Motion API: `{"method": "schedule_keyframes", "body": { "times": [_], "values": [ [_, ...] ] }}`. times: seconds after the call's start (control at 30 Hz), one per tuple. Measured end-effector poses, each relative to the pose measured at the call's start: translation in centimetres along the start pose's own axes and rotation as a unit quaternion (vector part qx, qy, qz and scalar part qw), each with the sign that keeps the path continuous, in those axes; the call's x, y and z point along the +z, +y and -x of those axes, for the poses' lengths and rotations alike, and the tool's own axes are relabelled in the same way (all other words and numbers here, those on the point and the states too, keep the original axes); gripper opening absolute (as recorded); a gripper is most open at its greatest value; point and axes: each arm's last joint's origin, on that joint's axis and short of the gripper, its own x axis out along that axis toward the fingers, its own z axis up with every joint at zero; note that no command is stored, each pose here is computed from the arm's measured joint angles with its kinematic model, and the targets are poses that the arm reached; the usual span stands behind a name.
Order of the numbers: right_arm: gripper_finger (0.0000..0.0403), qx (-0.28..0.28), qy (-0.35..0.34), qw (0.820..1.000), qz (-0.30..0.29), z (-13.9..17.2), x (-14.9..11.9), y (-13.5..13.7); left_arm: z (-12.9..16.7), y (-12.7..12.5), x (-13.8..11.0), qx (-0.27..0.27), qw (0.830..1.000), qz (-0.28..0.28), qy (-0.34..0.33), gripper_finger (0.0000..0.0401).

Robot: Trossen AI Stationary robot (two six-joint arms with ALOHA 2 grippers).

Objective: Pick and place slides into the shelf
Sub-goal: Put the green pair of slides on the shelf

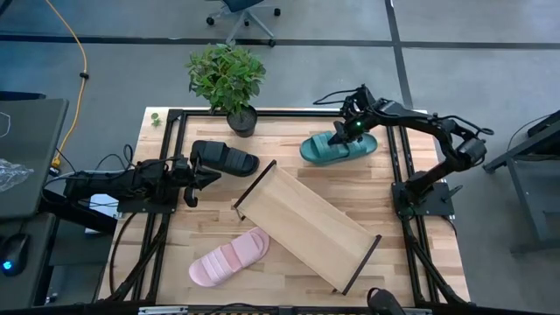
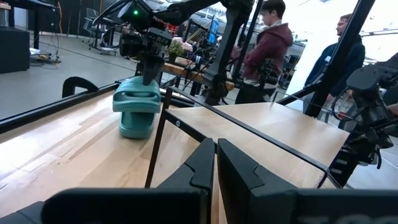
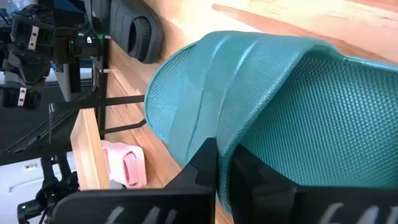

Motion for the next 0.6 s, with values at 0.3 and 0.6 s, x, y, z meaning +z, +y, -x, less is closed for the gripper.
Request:
{"method": "schedule_keyframes", "body": {
  "times": [0.3, 0.6],
  "values": [
    [0.0000, 0.004, -0.021, 1.000, 0.023, 1.9, 0.2, 2.3, 0.0, 0.0, 0.0, 0.000, 1.000, 0.000, 0.000, 0.0010],
    [0.0000, -0.039, -0.039, 0.995, 0.078, 5.4, 1.7, 6.9, 0.0, 0.0, 0.0, 0.000, 1.000, -0.006, 0.000, 0.0010]
  ]
}}
